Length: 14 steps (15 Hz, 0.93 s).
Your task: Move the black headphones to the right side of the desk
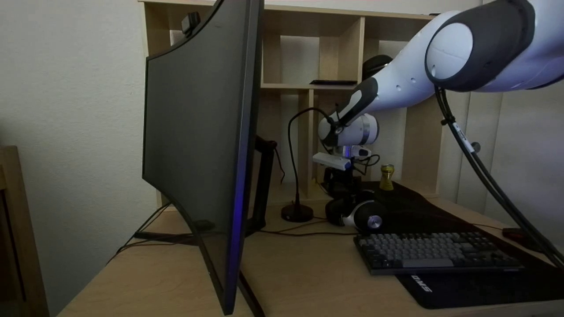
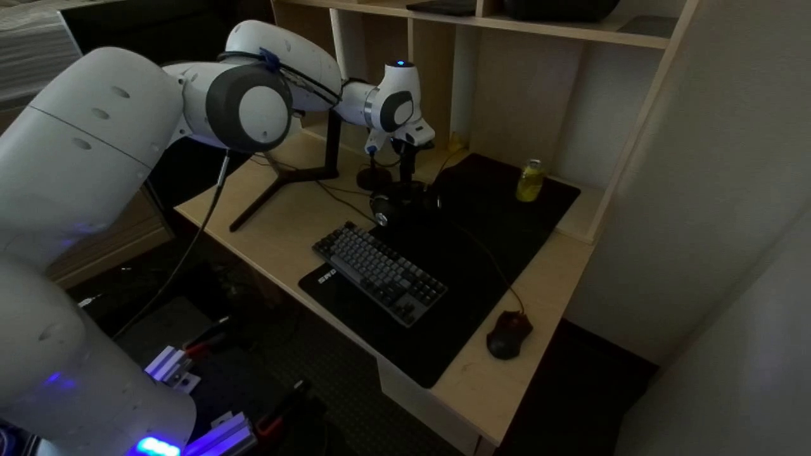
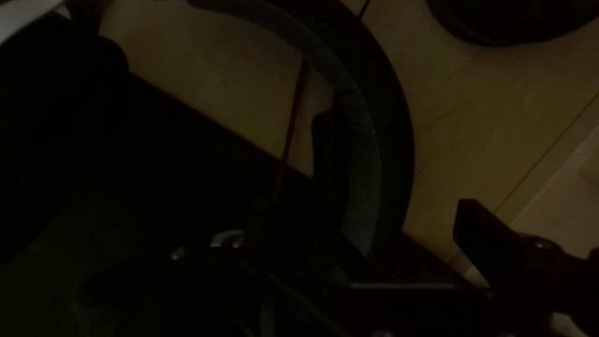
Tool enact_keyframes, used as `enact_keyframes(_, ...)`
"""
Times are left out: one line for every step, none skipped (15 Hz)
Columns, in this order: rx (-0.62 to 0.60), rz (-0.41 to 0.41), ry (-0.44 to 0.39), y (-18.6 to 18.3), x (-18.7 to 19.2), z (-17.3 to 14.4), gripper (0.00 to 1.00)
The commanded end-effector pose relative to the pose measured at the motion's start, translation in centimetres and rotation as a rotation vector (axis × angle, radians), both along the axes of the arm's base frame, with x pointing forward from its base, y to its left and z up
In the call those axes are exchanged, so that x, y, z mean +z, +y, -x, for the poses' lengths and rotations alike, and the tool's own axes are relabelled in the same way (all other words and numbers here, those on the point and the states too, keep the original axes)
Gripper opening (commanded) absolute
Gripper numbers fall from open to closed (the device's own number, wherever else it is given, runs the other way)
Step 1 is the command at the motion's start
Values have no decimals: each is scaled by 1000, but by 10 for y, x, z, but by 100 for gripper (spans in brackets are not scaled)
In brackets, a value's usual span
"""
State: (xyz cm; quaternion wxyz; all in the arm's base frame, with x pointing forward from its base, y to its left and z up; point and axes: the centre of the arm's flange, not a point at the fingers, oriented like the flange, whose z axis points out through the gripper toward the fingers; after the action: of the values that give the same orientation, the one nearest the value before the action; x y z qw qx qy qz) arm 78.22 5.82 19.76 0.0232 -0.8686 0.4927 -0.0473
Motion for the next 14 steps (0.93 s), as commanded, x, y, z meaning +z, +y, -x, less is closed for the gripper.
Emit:
enact_keyframes(-19, -16, -53, 2, -25, -16, 100)
enact_keyframes(-21, -14, -55, 2, -32, -18, 100)
enact_keyframes(-15, -26, -47, 3, -38, -18, 100)
enact_keyframes(-10, -33, -40, 4, -43, -18, 100)
enact_keyframes(-13, -30, -39, 5, -49, -18, 75)
enact_keyframes(-8, -29, -40, 6, -52, -17, 74)
enact_keyframes(-5, -27, -37, 6, -54, -17, 66)
enact_keyframes(-8, -22, -43, 6, -54, -18, 60)
enact_keyframes(-8, -24, -44, 5, -53, -19, 53)
enact_keyframes(-11, -21, -44, 4, -51, -20, 46)
enact_keyframes(-14, -20, -40, 3, -50, -21, 38)
enact_keyframes(-17, -16, -35, 3, -49, -20, 33)
enact_keyframes(-19, -13, -31, 3, -47, -20, 25)
enact_keyframes(-29, -15, -24, 3, -40, -19, 23)
